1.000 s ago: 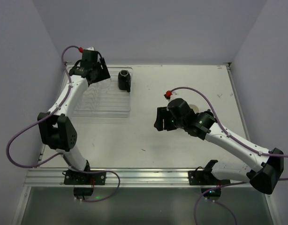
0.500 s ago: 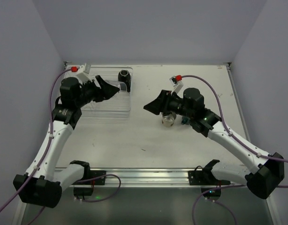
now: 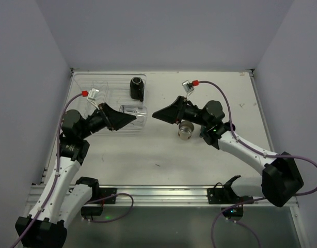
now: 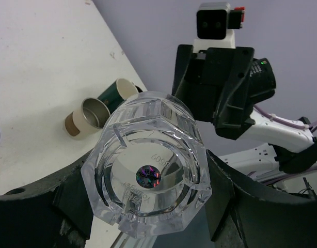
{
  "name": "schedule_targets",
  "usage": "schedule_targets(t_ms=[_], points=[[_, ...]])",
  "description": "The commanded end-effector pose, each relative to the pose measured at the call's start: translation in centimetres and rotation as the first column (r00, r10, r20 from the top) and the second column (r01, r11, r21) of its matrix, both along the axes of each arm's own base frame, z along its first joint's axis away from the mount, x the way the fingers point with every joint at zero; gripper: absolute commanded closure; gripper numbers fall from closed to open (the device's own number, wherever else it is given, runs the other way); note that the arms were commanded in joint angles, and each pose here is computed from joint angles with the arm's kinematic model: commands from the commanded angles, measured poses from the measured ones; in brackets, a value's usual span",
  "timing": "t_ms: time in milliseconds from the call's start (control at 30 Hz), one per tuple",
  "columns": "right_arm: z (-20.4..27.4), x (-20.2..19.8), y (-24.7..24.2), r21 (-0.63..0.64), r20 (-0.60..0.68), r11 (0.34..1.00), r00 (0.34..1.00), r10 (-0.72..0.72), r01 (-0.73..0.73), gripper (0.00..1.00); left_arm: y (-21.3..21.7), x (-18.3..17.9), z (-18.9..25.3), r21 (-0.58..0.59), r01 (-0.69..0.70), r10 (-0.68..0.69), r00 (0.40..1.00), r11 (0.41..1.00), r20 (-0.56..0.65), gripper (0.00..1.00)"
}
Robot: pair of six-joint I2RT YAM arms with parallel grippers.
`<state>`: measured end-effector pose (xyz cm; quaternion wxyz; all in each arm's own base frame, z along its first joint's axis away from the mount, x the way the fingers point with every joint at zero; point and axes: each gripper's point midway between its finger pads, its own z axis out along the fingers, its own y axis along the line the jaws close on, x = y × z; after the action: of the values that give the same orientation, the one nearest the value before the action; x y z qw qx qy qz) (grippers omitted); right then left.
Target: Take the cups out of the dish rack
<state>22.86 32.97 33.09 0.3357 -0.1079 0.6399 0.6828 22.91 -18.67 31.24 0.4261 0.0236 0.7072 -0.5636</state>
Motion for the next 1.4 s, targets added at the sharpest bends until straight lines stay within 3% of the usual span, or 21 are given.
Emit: schedule_targets(t_ms=[0,333,667,767,867,933,967,1000,1067,1100,1200,1233,1267,1300,1367], points=[[3.2,-1.5,0.0,0.133,0.097,0.986,0.991,0.088,-0.100,0.46,-0.4,-2.0,2.8,-0.067,0.078,-0.073,0.995,0.995,0.074,1.00],[4.4,-3.0,0.9,0.240,0.143,0.944,0.970,0.198,-0.228,0.48,-0.7,-2.5,2.8,-0.125,0.089,-0.083,0.995,0.988,0.055,1.00],[4.7,-3.1,2.9,0.214,0.131,0.937,0.959,0.253,-0.277,0.48,-1.3,-2.5,2.6,-0.130,0.104,-0.099,0.994,0.986,0.048,1.00],[4.9,-3.1,3.7,0.211,0.130,0.933,0.955,0.268,-0.290,0.53,-1.5,-2.5,2.5,-0.130,0.104,-0.098,0.994,0.986,0.047,1.00],[5.0,-2.8,4.4,0.199,0.125,0.937,0.956,0.265,-0.286,0.69,-1.7,-2.6,2.3,-0.128,0.112,-0.107,0.993,0.985,0.043,1.00],[4.9,-2.4,4.8,0.187,0.117,0.944,0.961,0.252,-0.270,0.86,-1.9,-2.6,2.0,-0.128,0.120,-0.117,0.993,0.984,0.033,1.00],[4.9,-2.3,4.7,0.185,0.117,0.947,0.963,0.244,-0.263,1.00,-2.0,-2.8,1.9,-0.127,0.130,-0.127,0.991,0.983,0.032,0.97],[4.8,-2.2,4.7,0.184,0.111,0.950,0.965,0.237,-0.254,1.00,-2.1,-2.8,2.1,-0.126,0.139,-0.135,0.990,0.982,0.044,0.62],[4.9,-2.2,4.4,0.182,0.120,0.955,0.970,0.213,-0.233,1.00,-2.1,-3.2,2.2,-0.122,0.151,-0.144,0.988,0.981,0.058,0.17],[4.6,-1.8,4.1,0.176,0.110,0.961,0.975,0.195,-0.212,1.00,-2.0,-3.4,2.6,-0.112,0.146,-0.138,0.987,0.983,0.079,0.00],[4.0,-1.2,3.4,0.111,0.097,0.983,0.986,0.137,-0.147,1.00,-1.2,-2.5,1.9,-0.035,0.054,-0.051,0.996,0.998,0.067,0.00],[2.1,-0.1,3.5,0.028,0.049,0.996,0.995,0.087,-0.088,1.00,-0.5,-1.7,3.3,-0.018,-0.020,0.021,0.995,1.000,0.098,0.00],[1.7,0.1,3.3,-0.008,0.048,0.998,0.997,0.061,-0.061,1.00,0.1,-1.3,1.5,0.044,-0.070,0.070,0.998,0.997,0.009,0.00],[2.7,0.2,2.9,-0.029,0.065,0.999,0.997,0.034,-0.032,1.00,0.9,-0.7,2.8,0.102,-0.128,0.122,0.990,0.986,0.068,0.00],[0.1,1.5,2.3,-0.170,0.025,0.984,0.998,-0.051,0.054,1.00,3.6,1.1,0.9,0.223,-0.300,0.306,0.952,0.927,0.008,0.00]])
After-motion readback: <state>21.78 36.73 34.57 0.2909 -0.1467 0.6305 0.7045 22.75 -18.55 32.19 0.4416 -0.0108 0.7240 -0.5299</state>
